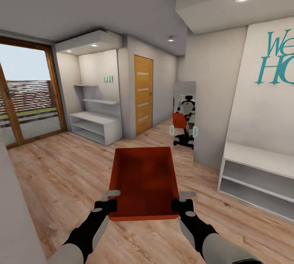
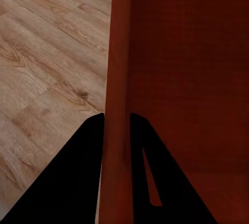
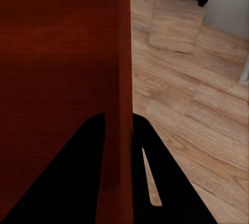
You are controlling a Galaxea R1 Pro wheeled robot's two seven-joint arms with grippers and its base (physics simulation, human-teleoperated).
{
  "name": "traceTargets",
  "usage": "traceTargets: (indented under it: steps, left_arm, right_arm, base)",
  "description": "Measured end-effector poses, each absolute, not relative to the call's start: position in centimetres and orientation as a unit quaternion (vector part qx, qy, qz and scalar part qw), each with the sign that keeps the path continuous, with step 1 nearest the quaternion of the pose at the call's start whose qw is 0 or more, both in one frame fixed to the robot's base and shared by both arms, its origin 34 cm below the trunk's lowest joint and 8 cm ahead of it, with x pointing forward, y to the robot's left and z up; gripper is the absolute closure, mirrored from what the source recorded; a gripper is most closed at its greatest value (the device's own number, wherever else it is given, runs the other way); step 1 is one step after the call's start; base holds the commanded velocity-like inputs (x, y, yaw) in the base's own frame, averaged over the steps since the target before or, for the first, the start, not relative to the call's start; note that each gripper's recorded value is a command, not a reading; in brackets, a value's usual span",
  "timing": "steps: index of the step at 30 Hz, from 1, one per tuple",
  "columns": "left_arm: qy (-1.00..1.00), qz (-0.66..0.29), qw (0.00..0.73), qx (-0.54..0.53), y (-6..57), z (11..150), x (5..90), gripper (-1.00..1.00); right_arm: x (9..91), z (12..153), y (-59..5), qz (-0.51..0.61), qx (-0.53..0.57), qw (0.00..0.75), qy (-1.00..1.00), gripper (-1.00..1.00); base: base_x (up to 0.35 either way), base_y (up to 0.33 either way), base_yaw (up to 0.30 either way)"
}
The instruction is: Move the two storage containers from the living room to the garage. In the garage, place one container on the floor and stack the other container on top of it (either order is fine).
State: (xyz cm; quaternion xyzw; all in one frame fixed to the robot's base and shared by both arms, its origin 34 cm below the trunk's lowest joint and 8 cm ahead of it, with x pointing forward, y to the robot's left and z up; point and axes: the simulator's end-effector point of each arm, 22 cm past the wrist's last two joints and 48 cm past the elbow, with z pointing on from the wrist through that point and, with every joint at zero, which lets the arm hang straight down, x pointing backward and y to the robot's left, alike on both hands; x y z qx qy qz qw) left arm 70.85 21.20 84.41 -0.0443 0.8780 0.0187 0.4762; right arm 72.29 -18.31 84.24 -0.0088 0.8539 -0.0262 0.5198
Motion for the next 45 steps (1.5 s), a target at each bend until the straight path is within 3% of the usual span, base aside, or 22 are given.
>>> traceTargets:
  steps: [16, 31, 45]
  left_arm:
    - [0.878, 0.019, 0.476, -0.044, 21.20, 84.38, 70.83, 1.00]
    - [0.878, 0.019, 0.476, -0.044, 21.21, 84.39, 70.83, 1.00]
    - [0.879, 0.019, 0.475, -0.044, 21.19, 84.38, 70.82, 1.00]
  right_arm:
    - [72.28, 84.21, -18.30, -0.026, -0.009, 0.519, 0.854, 1.00]
    - [72.29, 84.23, -18.29, -0.026, -0.009, 0.519, 0.854, 1.00]
    - [72.29, 84.23, -18.31, -0.026, -0.009, 0.519, 0.854, 1.00]
  base:
    - [0.324, 0.000, 0.007]
    - [0.324, 0.000, 0.246]
    - [0.324, 0.000, 0.018]
